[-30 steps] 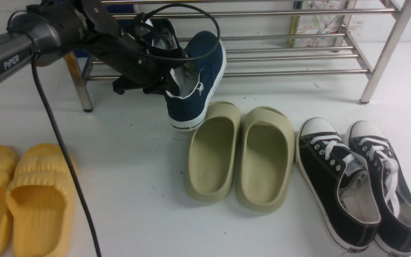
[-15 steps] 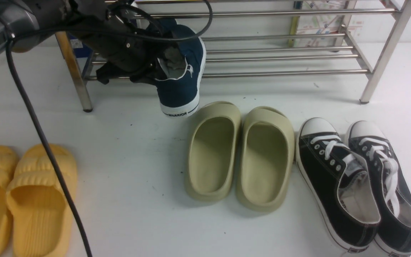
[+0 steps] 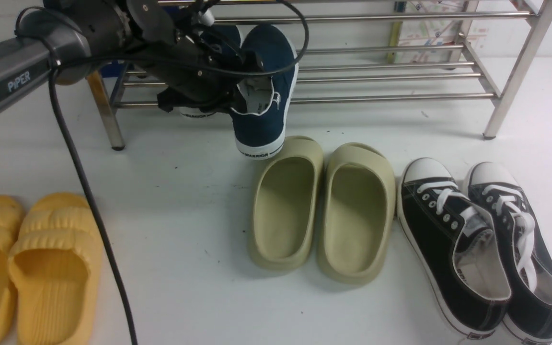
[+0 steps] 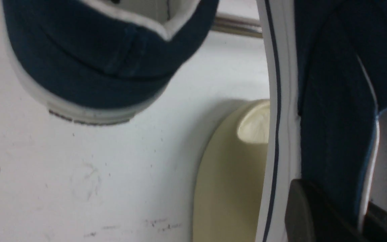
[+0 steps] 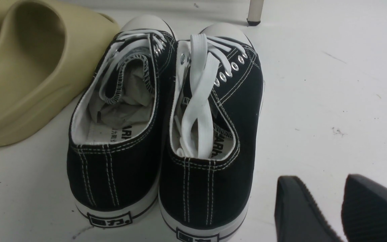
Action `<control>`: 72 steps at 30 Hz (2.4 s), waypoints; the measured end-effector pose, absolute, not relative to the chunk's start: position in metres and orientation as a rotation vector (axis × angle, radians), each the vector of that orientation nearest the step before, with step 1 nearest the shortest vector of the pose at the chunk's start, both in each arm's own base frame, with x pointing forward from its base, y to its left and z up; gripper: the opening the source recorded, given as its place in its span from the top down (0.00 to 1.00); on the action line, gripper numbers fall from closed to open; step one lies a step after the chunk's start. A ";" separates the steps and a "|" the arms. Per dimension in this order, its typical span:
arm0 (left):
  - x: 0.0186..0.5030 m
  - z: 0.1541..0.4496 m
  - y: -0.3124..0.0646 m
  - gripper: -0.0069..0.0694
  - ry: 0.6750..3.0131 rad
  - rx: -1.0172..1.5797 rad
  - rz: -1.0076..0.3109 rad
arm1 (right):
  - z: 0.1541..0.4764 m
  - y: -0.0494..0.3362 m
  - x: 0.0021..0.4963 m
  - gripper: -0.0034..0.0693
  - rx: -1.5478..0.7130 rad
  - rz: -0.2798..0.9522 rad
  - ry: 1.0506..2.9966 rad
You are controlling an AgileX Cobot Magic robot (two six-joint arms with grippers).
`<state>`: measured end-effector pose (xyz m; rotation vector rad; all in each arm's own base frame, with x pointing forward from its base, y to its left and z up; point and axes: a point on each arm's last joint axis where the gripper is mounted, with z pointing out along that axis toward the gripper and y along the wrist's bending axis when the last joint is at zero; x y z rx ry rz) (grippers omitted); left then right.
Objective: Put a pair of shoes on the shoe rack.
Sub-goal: Use the left arm to put a shoe into the shoe rack
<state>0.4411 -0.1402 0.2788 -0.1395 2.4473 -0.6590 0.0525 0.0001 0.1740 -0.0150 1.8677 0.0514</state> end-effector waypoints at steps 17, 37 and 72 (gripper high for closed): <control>0.466 0.247 -0.141 0.91 2.347 -0.144 -0.600 | 0.174 0.000 0.053 0.62 -0.015 0.051 1.868; 0.473 0.254 -0.139 0.58 2.247 -0.172 -0.599 | 0.174 0.000 0.053 0.62 -0.015 0.051 1.868; 0.414 0.241 -0.162 0.93 2.506 0.129 -0.558 | 0.174 0.000 0.053 0.62 -0.014 0.052 1.868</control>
